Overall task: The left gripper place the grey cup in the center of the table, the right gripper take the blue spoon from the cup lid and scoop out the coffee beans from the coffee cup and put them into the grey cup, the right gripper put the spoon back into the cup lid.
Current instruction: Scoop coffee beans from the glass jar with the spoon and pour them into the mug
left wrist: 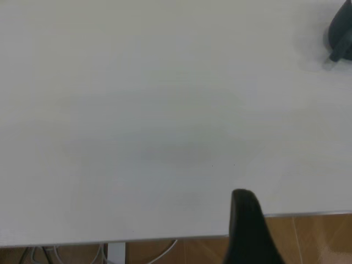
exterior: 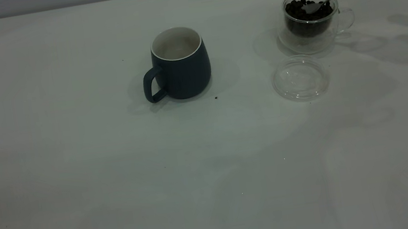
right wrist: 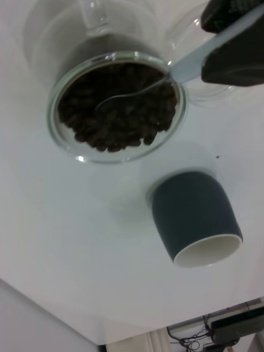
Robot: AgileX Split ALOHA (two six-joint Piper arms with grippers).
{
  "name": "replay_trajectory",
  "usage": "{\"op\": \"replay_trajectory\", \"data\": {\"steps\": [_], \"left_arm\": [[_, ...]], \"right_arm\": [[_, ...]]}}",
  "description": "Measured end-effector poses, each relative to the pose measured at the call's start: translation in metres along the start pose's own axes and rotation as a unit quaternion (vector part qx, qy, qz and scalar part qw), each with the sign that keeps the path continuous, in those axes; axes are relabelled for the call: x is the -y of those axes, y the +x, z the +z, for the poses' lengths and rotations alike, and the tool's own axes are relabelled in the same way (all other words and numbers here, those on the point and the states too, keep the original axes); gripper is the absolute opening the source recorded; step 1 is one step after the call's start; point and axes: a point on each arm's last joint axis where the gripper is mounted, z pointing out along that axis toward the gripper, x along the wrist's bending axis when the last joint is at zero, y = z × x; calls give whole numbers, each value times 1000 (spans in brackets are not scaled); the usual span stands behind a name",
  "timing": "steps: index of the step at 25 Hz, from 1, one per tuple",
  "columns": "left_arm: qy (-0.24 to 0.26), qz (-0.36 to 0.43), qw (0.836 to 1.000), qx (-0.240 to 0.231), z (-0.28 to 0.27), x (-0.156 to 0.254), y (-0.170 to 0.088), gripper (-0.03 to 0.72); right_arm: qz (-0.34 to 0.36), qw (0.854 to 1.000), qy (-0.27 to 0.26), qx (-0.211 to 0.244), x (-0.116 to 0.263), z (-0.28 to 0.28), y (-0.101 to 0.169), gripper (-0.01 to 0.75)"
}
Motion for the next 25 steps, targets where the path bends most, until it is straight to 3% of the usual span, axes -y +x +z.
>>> {"op": "replay_trajectory", "data": {"steps": [9,25], "left_arm": [[0,0,1000,0,0,0,0,514],[0,1,1000,0,0,0,0,514]], "right_arm": [[24,999,-1,-43,1,16,-11,112],[30,997,3,-68,-1,5,-16,112]]}}
